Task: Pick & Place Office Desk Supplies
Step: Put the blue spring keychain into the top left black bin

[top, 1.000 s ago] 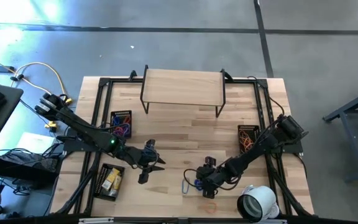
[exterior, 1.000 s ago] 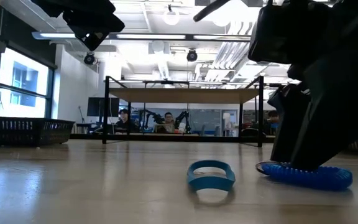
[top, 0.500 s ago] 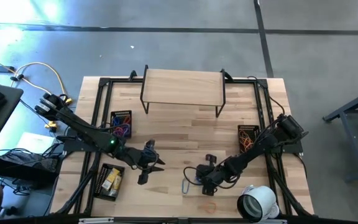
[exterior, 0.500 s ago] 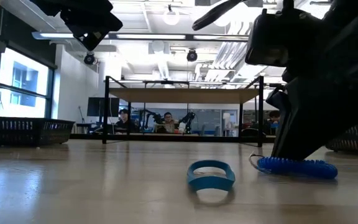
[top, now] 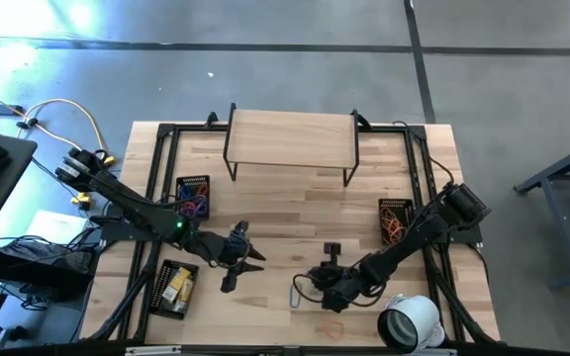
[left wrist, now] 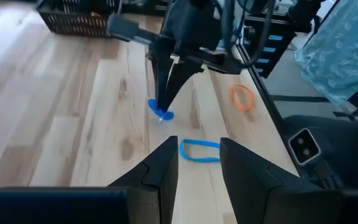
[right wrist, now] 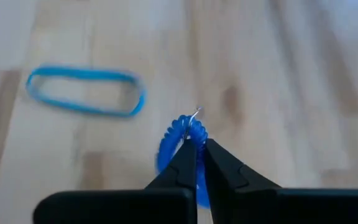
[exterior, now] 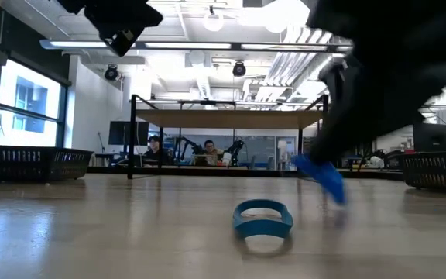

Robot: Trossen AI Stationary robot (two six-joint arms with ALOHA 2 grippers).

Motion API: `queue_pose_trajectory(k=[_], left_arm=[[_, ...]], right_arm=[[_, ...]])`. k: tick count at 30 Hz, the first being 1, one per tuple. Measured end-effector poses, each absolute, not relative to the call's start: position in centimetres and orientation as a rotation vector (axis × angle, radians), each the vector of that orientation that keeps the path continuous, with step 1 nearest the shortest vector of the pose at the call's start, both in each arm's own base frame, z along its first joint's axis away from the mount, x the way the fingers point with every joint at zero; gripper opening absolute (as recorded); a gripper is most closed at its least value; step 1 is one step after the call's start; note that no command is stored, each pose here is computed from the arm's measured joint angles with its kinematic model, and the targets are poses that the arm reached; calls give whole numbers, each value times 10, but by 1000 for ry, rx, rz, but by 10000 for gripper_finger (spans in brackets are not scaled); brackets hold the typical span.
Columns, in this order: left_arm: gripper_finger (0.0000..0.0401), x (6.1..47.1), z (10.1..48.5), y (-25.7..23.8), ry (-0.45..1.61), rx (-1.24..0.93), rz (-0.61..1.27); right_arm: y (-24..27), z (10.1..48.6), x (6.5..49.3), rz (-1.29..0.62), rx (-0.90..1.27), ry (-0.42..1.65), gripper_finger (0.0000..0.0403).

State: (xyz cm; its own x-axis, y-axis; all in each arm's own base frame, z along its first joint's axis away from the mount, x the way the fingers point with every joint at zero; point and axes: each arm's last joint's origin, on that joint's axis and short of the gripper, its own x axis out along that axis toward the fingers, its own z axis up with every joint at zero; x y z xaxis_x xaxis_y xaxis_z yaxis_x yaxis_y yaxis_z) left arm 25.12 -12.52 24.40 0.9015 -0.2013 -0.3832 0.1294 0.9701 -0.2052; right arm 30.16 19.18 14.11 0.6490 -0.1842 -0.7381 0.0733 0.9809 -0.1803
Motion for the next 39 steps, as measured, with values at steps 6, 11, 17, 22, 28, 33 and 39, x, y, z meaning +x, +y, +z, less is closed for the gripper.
queue_pose_trajectory(k=[6,11,17,22,28,33,39], left_arm=[[115,263,243,-124,342,-170,-167],[115,276,223,-129,366,-164,-155],[115,288,204,-133,361,-125,-143],[115,293,206,-131,303,-122,-119],[115,296,210,-127,263,-183,-102],[116,296,210,-127,266,-220,-95],[131,293,210,-134,255,-179,-70]], right_arm=[[198,153,306,-180,-282,774,3],[203,171,313,-295,-386,659,3],[213,205,329,-322,-469,536,3],[214,217,336,-358,-512,463,3],[216,220,339,-353,-484,435,3],[213,220,340,-374,-488,434,3],[210,219,342,-381,-486,438,3]])
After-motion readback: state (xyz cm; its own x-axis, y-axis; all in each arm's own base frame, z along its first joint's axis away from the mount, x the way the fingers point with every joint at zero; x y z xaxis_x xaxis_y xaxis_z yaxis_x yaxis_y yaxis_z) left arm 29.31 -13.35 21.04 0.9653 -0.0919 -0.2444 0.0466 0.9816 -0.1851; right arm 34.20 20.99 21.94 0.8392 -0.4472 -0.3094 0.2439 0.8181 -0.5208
